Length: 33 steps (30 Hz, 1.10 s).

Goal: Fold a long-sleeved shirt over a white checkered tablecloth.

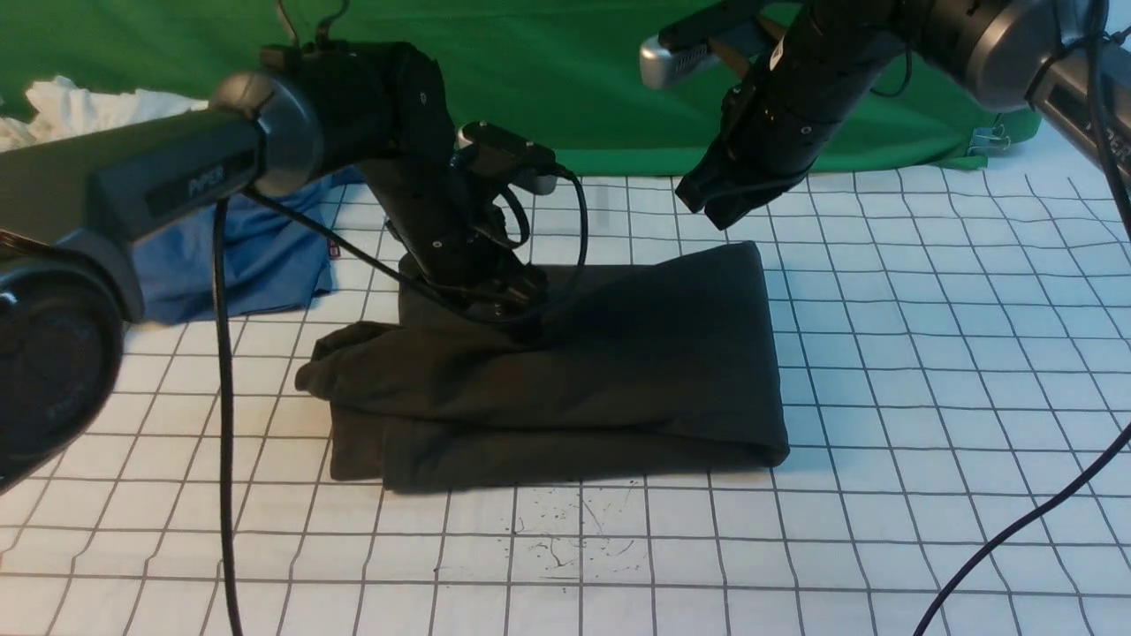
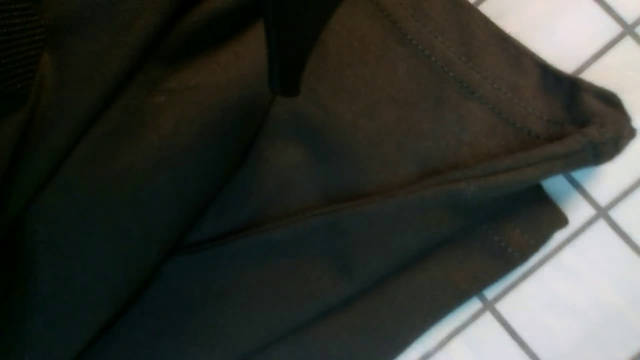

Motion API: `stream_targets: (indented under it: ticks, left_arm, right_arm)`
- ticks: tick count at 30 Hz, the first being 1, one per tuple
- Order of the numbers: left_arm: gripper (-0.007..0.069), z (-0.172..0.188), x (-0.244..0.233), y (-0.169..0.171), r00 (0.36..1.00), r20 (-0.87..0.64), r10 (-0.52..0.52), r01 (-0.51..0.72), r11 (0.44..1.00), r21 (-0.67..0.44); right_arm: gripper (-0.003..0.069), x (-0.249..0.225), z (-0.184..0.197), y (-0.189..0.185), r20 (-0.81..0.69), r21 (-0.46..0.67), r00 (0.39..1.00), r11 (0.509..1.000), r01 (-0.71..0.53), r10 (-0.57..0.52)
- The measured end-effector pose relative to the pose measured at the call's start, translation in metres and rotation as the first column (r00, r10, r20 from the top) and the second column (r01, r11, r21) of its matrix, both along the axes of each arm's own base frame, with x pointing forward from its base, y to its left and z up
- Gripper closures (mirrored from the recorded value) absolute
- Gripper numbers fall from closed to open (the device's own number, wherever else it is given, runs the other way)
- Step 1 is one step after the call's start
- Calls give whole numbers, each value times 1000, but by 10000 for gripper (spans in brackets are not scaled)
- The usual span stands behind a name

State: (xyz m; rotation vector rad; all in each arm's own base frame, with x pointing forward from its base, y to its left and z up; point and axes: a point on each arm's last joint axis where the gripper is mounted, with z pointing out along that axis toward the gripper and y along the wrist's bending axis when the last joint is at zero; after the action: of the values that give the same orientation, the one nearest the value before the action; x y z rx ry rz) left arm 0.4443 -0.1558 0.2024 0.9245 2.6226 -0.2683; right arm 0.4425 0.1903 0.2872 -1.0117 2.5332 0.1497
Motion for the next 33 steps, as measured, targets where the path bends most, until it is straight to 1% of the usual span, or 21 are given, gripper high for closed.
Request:
stream_targets:
  ticks: [3, 5, 7, 8, 9, 13, 14, 15, 17, 21, 23, 25, 27, 30, 33]
  left_arm:
    - [113, -6, 1, -1, 1000, -16, 2, -2, 1000, -4]
    - [165, -8, 1, -1, 1000, -22, 3, -3, 1000, -6]
    - [243, -8, 1, -2, 1000, -24, 5, -5, 1000, -11]
    - [252, -9, 1, -2, 1000, -24, 5, -5, 1000, -11]
    - [334, -9, 1, -2, 1000, -25, 5, -5, 1000, -11]
    - [561, -11, 1, -2, 1000, -28, 3, -3, 1000, -10]
    - [603, -11, 1, -2, 1000, -27, -2, 2, 1000, -8]
    - [625, -10, 1, -2, 1000, -27, -6, 6, 1000, -7]
    - [651, -6, 3, -1, 1000, -27, -10, 10, 1000, -7]
    - [655, 14, 8, 10, 1000, -4, 9, -9, 1000, -28]
    - [655, 35, 12, 25, 999, 31, 42, -41, 998, -47]
    - [655, 46, 12, 33, 997, 43, 57, -55, 997, -57]
    - [655, 59, 13, 56, 994, 35, 104, -101, 992, -81]
    - [655, 56, 16, 77, 987, 18, 157, -155, 983, -100]
    - [649, 45, 16, 82, 984, 2, 179, -178, 979, -102]
  right_arm:
    - [638, 0, 0, -1, 0, -1, 1000, 1000, 1, -1]
    - [637, 1, 0, -1, 0, -1, 1000, 1000, 2, -2]
    - [636, 1, 0, -3, 0, -1, 1000, 1000, 6, -6]
    - [635, 1, 0, -3, 0, -1, 1000, 1000, 6, -6]
    - [634, 2, 0, -4, 0, -1, 1000, 1000, 7, -7]
    - [629, 2, 0, -4, 0, -1, 1000, 1000, 10, -10]
    - [629, 2, 0, -4, 0, -1, 1000, 1000, 10, -10]
    - [629, 2, 0, -4, 0, -1, 1000, 1000, 10, -10]
    - [626, 2, 0, -4, 0, -1, 1000, 1000, 10, -10]
    - [620, 2, 0, -4, 0, -1, 1000, 1000, 9, -9]
    - [619, 2, 0, -4, 0, 0, 1000, 1000, 8, -8]
    - [619, 2, 0, -4, 1, -1, 1000, 1000, 7, -7]
    - [615, 2, 0, -4, 7, 2, 1000, 1000, 8, -8]
    - [612, 4, 1, -4, 24, 9, 1000, 1000, 10, -10]
    - [610, 4, 1, -4, 29, 11, 1000, 1000, 11, -11]
